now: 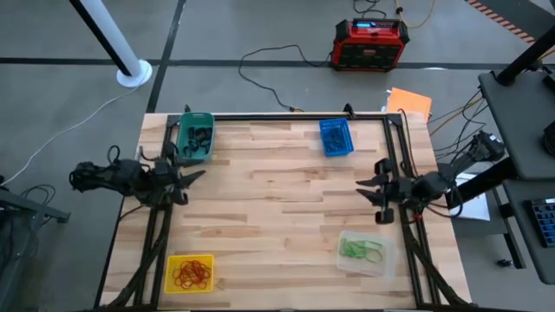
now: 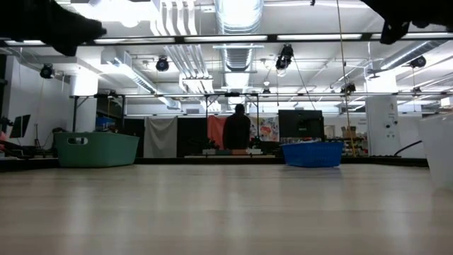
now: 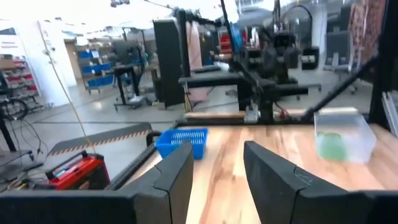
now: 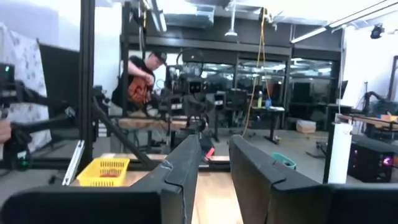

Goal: Sort rubber bands into baskets
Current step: Return to Home Position

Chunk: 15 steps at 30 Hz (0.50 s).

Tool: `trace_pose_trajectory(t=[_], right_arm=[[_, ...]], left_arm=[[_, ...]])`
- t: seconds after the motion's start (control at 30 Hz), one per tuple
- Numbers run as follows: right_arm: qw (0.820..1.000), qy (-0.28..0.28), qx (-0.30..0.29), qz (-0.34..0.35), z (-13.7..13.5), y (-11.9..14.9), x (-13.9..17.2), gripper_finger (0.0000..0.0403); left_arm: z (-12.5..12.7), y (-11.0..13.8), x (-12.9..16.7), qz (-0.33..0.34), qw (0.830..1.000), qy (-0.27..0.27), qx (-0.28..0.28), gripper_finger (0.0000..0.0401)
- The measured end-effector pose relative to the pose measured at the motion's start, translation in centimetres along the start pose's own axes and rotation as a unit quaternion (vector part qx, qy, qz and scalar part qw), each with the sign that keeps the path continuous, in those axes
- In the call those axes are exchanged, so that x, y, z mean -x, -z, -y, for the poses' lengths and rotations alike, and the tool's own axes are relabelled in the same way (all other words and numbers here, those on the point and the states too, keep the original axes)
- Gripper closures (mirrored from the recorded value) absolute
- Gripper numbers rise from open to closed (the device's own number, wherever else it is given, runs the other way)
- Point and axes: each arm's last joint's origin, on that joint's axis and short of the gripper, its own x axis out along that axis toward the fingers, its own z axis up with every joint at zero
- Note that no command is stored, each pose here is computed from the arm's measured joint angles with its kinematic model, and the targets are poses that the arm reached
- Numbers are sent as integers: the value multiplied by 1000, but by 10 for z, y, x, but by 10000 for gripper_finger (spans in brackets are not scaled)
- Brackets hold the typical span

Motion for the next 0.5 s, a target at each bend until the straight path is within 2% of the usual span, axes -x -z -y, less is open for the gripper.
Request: trace_pose_trajectory(t=[0.13,0.27,0.43,0.5], right_arm=[[1000,5,-5,15,5,7,11,316],[1000,11,11,24,9,14,18,321],[995,29,64,66,15,3,23,326],[988,57,91,111,21,-9,28,324]], left_arm=[[3,6,-4,-10,1000,3,-5,274],[8,27,-7,-33,999,3,-14,274],[16,63,-14,-78,997,5,-28,274],[17,64,-16,-62,998,0,-9,274]])
